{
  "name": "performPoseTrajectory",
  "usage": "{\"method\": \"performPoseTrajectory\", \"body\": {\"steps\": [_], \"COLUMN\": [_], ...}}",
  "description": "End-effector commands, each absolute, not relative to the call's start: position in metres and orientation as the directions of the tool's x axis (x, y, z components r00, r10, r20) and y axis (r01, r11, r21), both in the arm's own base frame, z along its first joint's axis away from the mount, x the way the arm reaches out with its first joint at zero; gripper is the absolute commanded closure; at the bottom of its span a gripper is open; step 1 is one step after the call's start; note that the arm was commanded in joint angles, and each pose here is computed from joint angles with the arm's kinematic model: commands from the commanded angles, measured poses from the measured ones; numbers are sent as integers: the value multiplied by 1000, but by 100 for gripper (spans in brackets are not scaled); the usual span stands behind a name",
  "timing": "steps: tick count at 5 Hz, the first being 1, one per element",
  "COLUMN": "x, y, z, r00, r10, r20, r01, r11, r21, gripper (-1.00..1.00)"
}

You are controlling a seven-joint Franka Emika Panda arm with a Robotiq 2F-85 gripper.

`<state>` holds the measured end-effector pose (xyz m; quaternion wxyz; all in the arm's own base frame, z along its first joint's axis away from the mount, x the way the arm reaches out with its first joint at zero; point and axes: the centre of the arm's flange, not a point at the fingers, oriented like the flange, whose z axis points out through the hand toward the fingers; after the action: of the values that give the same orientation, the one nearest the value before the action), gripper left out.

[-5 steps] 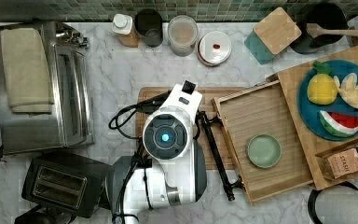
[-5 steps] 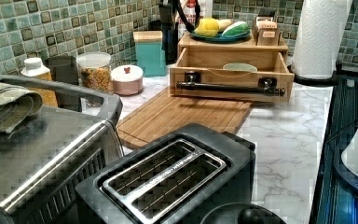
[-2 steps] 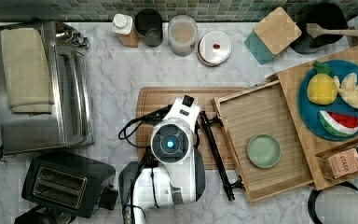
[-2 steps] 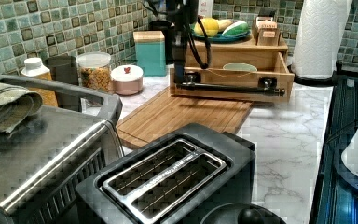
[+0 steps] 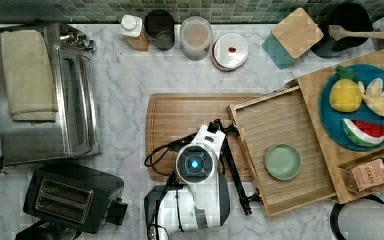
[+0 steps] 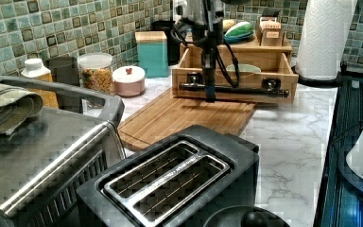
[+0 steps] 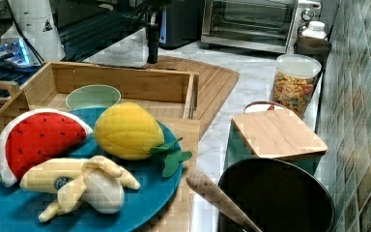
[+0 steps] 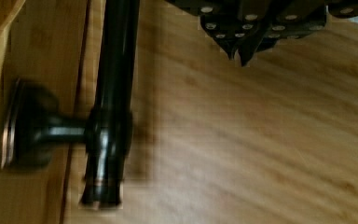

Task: Close the drawer.

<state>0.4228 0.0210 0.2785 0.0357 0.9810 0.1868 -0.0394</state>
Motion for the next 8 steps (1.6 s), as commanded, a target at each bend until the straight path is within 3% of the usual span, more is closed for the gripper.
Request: {"method": "performPoseTrajectory", "body": {"steps": [1, 5, 7, 8], "x": [424, 456, 474, 485], "y": [-42, -121, -188, -224], "z": [296, 307, 330, 353], "r00": [931, 930, 942, 946], "r10": [364, 366, 317, 312], "r20": [-10, 43, 110, 87], "r01": [364, 362, 301, 295], "r11": [-929, -929, -943, -941], "r21": [69, 81, 139, 166], "gripper": [100, 100, 100, 100]}}
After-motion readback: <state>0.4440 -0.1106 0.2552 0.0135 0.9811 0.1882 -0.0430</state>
